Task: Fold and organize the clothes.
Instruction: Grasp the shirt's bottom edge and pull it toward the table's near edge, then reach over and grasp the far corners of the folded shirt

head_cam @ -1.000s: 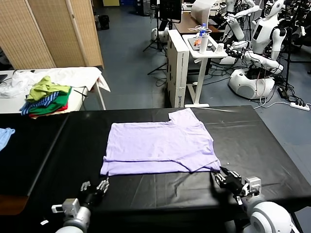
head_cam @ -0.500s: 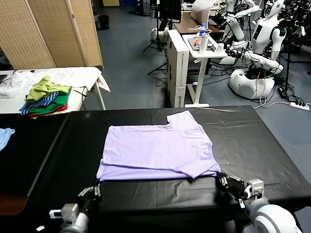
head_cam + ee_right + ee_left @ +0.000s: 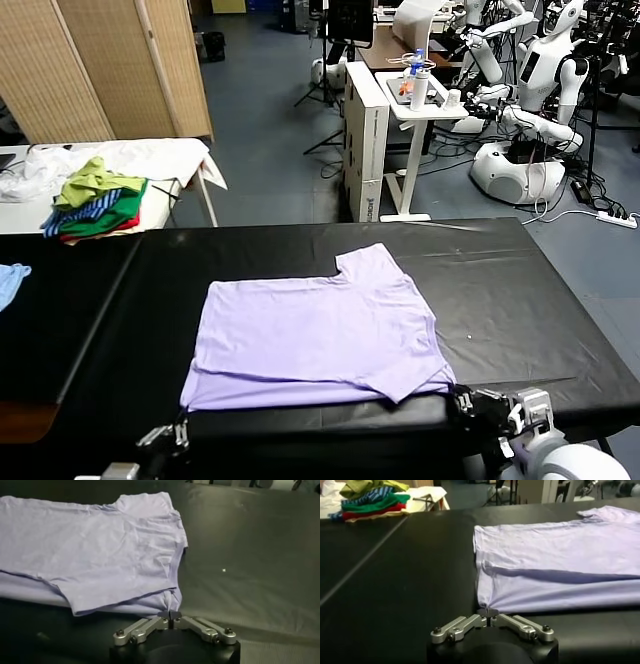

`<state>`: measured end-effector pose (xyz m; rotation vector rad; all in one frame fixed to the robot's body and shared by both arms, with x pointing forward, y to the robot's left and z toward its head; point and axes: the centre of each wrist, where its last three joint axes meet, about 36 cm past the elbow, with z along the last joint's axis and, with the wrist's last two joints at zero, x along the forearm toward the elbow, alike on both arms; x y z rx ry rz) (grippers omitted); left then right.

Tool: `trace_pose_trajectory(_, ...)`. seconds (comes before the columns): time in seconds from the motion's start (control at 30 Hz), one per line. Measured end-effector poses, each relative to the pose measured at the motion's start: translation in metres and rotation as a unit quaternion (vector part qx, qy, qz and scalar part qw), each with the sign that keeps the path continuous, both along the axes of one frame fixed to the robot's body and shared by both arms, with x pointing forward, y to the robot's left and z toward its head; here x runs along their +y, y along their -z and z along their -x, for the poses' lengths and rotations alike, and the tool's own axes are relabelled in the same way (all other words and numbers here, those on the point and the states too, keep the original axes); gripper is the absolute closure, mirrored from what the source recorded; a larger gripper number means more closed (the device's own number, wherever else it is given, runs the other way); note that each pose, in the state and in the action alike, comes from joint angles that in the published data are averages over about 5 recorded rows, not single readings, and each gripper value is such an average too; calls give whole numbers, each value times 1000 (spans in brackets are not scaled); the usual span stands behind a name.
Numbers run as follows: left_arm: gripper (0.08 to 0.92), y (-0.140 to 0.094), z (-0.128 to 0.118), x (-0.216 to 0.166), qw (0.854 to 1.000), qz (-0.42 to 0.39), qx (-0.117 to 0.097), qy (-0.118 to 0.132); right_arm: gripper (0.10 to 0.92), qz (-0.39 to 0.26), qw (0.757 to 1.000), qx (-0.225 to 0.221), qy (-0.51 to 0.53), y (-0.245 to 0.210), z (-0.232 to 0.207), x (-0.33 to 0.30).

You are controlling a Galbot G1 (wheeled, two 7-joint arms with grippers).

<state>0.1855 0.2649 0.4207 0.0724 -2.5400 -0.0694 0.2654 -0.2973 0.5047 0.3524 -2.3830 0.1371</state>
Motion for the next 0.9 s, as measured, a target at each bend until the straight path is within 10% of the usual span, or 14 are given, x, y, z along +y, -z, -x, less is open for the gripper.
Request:
trace_pose_trajectory(0.13, 450, -8, 5, -2, 1000, 5, 9, 10, 150, -15, 1000, -10, -2, -12, -1, 1)
trace_pose_trajectory(0.37, 111, -37, -5, -4, 999, 26, 16, -15, 116, -33, 998, -53, 3, -24, -34, -5)
trace_pose_trajectory(0.63, 93, -59, -52, 15, 993, 106, -52, -2, 115, -38, 993, -106, 34, -16, -120, -13)
trace_pose_trajectory(0.9, 93, -50, -129, 40, 989, 140, -43, 19, 115, -32, 995, -90, 42, 0, -204, 2)
